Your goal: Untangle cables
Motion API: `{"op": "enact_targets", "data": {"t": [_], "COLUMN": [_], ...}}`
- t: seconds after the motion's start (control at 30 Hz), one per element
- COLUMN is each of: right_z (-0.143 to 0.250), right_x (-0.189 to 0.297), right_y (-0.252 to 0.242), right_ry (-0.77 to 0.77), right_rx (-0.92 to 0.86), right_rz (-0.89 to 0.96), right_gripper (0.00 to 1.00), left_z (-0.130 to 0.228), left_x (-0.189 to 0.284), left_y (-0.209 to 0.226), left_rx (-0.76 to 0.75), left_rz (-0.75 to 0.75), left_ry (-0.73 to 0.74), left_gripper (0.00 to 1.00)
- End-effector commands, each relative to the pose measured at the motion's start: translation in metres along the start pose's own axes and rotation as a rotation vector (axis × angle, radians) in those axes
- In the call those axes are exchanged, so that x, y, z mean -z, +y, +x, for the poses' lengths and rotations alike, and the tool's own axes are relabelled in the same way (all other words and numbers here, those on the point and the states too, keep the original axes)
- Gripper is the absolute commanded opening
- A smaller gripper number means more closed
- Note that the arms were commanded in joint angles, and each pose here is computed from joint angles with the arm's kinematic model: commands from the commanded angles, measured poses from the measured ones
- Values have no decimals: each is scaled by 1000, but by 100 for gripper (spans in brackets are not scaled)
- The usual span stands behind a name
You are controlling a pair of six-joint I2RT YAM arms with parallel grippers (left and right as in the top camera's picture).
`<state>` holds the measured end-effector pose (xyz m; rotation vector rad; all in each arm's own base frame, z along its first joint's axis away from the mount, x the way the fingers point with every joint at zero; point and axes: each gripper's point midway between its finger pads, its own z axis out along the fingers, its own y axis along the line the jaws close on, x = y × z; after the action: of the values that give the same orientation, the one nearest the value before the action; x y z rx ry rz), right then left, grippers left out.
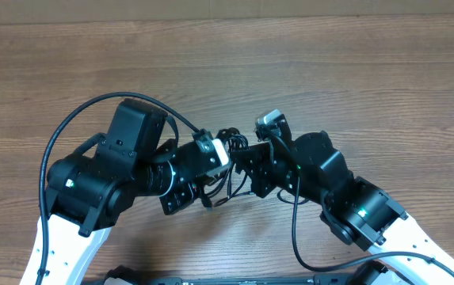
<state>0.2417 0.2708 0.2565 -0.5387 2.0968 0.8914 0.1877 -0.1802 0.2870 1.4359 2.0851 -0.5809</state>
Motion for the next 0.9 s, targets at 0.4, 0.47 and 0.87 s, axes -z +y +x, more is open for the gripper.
{"op": "enact_targets", "data": {"t": [0.4,0.47,0.87], "right_z": [9,12,29], "right_x": [-7,-5,4], "right_y": [22,32,57], "right_ry": [46,63,143], "right_rx": [125,124,111], "right_rz": [-147,-203,-367], "right_gripper": [4,4,4], "left_z": [-25,-24,-12], "left_x": [10,10,8], "left_y": [-31,-29,2], "left_rx": [-144,-146,-82], "left_rz": [128,118,-47], "left_ry": [-131,-127,-32], "left_gripper": [39,100,100]}}
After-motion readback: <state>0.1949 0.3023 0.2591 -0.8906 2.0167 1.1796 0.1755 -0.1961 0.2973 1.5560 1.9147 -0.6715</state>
